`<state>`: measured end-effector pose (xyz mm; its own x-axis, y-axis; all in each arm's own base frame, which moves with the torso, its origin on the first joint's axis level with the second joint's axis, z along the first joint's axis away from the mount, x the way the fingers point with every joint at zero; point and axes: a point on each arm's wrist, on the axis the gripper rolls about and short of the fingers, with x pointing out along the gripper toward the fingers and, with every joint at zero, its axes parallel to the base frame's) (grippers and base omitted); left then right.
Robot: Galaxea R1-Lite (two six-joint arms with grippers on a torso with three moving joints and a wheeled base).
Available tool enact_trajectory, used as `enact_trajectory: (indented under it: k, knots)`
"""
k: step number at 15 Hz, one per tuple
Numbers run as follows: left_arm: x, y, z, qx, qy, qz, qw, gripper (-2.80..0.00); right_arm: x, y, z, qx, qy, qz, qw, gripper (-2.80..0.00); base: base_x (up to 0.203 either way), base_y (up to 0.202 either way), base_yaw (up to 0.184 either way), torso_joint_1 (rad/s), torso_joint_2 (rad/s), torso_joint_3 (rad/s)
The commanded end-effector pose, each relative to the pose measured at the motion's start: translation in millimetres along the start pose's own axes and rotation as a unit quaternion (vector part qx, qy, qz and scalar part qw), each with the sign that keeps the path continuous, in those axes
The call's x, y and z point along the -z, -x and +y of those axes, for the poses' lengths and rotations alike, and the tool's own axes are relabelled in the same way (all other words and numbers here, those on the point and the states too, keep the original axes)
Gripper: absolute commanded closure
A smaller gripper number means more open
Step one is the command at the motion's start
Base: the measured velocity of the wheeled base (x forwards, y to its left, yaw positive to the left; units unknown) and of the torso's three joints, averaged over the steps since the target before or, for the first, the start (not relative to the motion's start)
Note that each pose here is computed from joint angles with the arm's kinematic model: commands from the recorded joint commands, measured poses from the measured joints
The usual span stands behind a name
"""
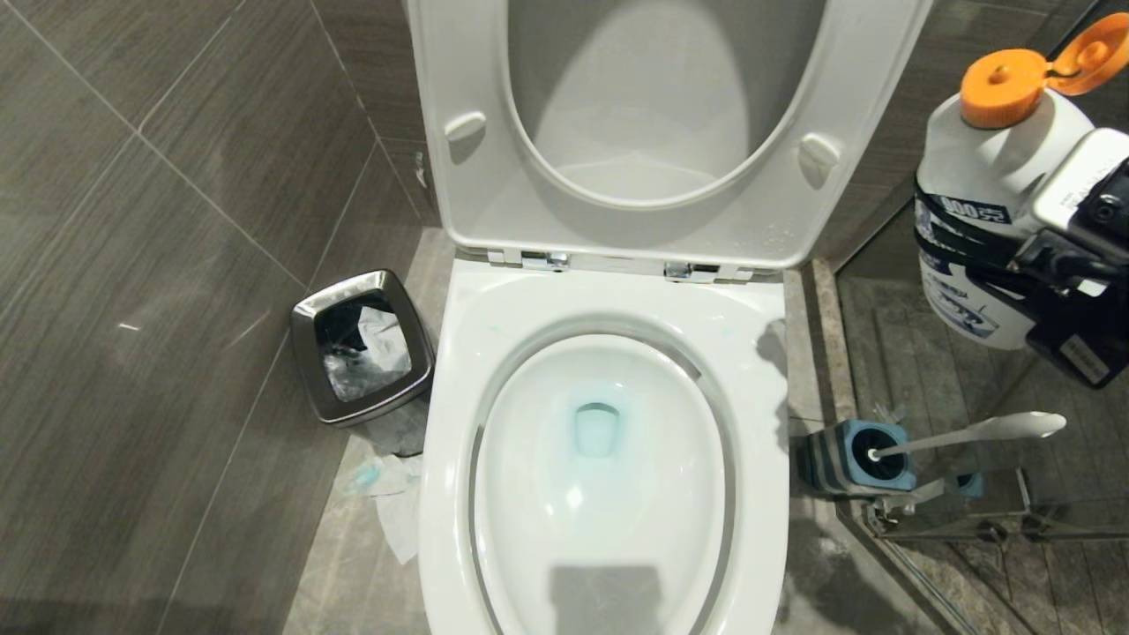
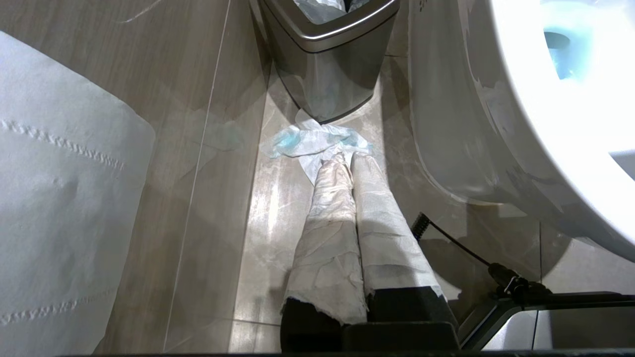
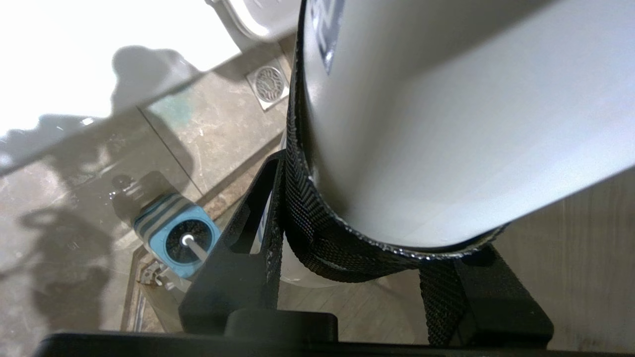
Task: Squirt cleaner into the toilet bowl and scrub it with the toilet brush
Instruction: Pour in the cleaning agent
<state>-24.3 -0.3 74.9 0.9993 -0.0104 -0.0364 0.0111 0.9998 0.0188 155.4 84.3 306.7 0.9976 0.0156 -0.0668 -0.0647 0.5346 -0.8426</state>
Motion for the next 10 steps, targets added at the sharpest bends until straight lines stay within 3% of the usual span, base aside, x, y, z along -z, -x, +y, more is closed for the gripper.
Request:
enact_trajectory:
  k: [1, 10]
  knots:
    - [0.0, 0.0, 0.0, -0.001, 0.0, 0.0, 1.0, 0.0, -13.2, -7.8, 10.4, -0.011, 0.025, 0.001, 1.0, 0.0, 0.0, 0.0, 0.0, 0.0, 0.0, 0.0]
    - [0.0, 0.0, 0.0, 0.0, 0.0, 0.0, 1.0, 0.0, -16.3, -6.1, 11.9, -0.013, 0.144, 0.0, 0.99, 0.0, 0.0, 0.0, 0.0, 0.0, 0.0, 0.0]
